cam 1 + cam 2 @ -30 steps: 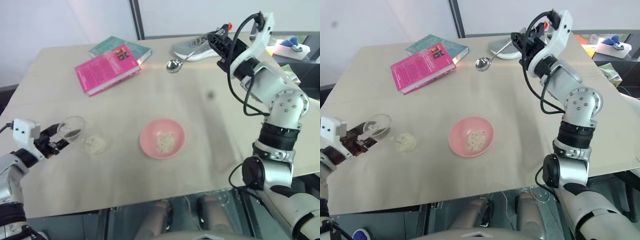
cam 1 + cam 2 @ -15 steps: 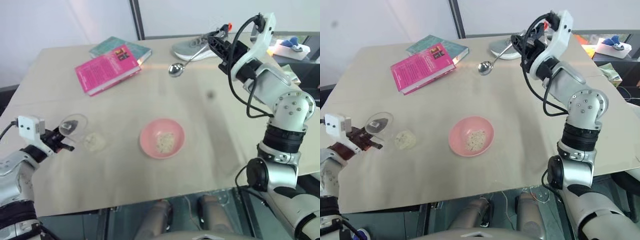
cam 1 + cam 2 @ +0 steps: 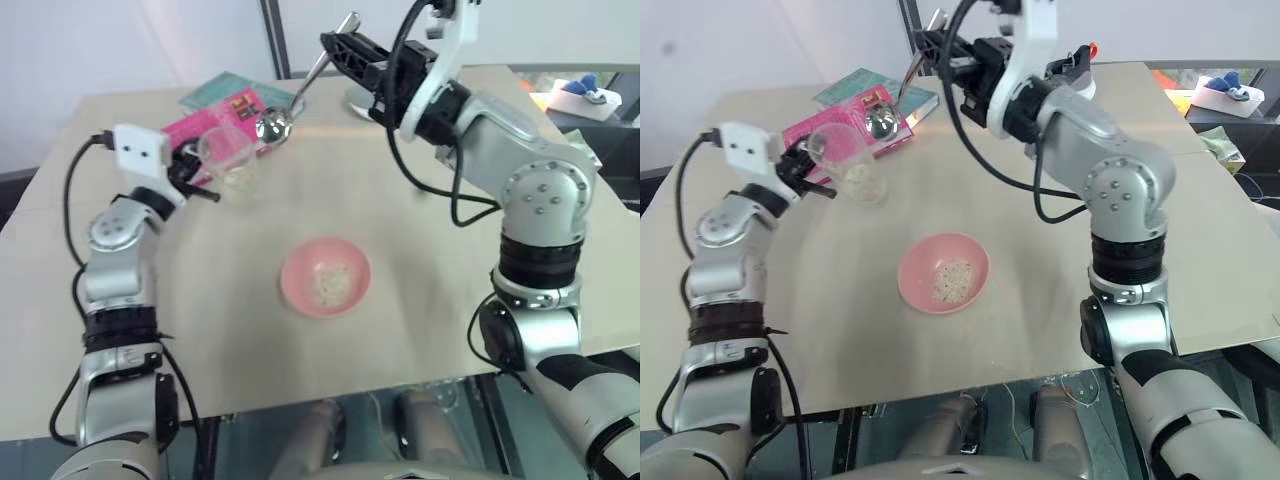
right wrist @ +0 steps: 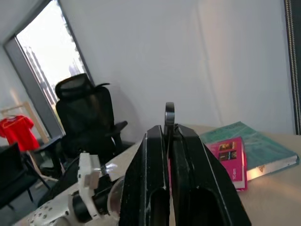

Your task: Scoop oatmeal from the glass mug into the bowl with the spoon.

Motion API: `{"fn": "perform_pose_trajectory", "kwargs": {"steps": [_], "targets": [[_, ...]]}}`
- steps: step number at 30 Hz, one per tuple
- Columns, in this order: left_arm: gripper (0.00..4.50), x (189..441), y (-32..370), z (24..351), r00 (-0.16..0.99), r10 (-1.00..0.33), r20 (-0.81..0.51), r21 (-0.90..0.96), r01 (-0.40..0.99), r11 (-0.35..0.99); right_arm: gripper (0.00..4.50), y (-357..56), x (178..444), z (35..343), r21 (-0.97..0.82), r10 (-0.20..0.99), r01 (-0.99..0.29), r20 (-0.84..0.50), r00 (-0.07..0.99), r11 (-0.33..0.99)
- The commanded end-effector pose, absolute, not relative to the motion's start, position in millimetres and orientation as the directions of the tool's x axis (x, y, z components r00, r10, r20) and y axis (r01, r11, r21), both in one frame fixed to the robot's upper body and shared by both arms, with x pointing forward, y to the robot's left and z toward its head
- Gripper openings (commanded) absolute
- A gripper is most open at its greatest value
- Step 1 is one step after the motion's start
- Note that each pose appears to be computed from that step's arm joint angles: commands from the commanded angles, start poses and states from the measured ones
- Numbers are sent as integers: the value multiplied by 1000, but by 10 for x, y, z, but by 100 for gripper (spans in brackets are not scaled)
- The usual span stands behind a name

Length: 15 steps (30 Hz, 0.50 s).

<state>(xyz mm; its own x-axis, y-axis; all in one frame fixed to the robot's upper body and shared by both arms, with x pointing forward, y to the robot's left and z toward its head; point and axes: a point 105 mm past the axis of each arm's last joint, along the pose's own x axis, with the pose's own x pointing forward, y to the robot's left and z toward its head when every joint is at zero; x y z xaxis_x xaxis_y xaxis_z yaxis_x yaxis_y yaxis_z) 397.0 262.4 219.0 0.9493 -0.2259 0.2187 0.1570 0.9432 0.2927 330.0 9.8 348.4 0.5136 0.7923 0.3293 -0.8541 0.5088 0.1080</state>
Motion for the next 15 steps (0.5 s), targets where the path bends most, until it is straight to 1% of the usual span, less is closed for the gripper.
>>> {"fn": "perform_pose_trajectory", "kwargs": {"steps": [1, 5, 8, 12, 15], "targets": [[4, 4017, 2505, 2425, 921, -231, 315, 311, 130, 941, 0, 190, 3276, 3600, 13, 787, -848, 364, 498, 531], [4, 4040, 2419, 2474, 907, -238, 347, 294, 136, 946, 0, 253, 3364, 3483, -69, 784, -812, 319, 532, 579], [4, 4046, 2383, 2476, 905, -239, 353, 287, 139, 948, 0, 326, 3379, 3375, -124, 797, -804, 285, 532, 581], [4, 4063, 2335, 2529, 895, -232, 381, 271, 132, 954, 0, 444, 3474, 3100, -285, 798, -746, 192, 571, 602], [4, 4084, 2283, 2559, 889, -224, 400, 265, 122, 957, 0, 516, 3561, 2931, -325, 792, -726, 153, 591, 605]]}}
